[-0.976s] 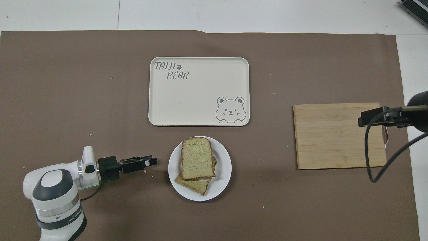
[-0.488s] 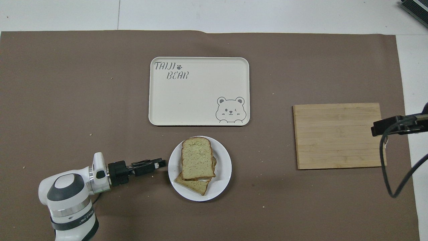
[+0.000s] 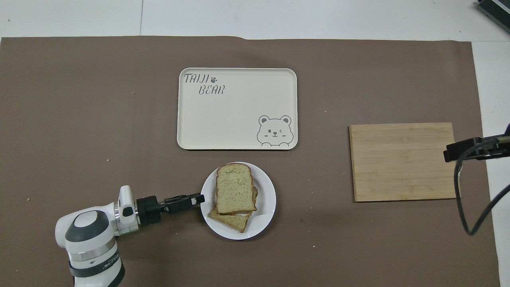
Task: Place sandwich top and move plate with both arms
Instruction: 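Grasp the white plate rim with the left gripper, then slide the plate with the left gripper onto the bear tray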
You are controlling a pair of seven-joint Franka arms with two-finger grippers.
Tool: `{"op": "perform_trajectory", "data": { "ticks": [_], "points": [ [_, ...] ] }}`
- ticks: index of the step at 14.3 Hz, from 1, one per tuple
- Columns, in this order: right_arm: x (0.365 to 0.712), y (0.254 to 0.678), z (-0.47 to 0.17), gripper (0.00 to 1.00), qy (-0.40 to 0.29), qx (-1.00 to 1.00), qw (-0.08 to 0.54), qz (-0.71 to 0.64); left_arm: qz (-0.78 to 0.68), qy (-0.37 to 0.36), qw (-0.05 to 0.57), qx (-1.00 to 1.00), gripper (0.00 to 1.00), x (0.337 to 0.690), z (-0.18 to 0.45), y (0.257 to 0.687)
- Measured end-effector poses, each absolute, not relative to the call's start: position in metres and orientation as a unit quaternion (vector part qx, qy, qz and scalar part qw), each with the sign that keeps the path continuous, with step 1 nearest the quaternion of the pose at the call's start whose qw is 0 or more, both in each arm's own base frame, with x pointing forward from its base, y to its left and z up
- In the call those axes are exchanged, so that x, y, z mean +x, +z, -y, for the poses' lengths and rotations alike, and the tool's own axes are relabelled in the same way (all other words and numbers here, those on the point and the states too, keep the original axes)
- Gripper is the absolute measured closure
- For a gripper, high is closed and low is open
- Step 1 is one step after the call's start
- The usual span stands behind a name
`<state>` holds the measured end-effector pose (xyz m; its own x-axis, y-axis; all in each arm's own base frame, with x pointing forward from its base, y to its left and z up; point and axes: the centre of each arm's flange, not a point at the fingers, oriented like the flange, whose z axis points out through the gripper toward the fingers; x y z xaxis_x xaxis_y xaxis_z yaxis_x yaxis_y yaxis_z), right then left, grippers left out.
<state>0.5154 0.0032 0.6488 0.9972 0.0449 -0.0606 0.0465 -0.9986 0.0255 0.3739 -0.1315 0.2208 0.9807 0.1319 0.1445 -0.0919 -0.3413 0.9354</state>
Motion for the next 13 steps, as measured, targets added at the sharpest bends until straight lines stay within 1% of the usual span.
{"op": "perform_trajectory", "data": {
  "ticks": [1,4,5,6,7,10,13],
  "points": [
    [0.515,0.649,-0.003,0.00,-0.030,0.999,0.013,-0.023,-0.012,0.097,0.572,0.814,0.38,0.373,0.132,0.220],
    [0.515,0.649,-0.003,0.00,-0.030,0.999,0.013,-0.026,-0.016,0.098,0.562,0.821,0.72,0.372,0.134,0.218],
    [0.515,0.649,-0.003,0.00,-0.030,0.999,0.014,-0.027,-0.020,0.100,0.560,0.822,0.78,0.371,0.136,0.217],
    [0.515,0.649,-0.003,0.00,-0.030,0.999,0.015,-0.027,-0.022,0.100,0.557,0.824,0.78,0.370,0.139,0.217],
    [0.515,0.649,-0.003,0.00,-0.031,0.999,0.016,-0.028,-0.022,0.099,0.555,0.826,0.81,0.369,0.142,0.216],
    [0.513,0.647,-0.003,0.00,-0.039,0.999,0.016,-0.028,-0.022,0.099,0.553,0.827,0.80,0.369,0.142,0.215],
    [0.513,0.647,-0.003,0.00,-0.039,0.999,0.016,-0.028,-0.022,0.099,0.550,0.829,0.82,0.369,0.142,0.215]
  ]
}}
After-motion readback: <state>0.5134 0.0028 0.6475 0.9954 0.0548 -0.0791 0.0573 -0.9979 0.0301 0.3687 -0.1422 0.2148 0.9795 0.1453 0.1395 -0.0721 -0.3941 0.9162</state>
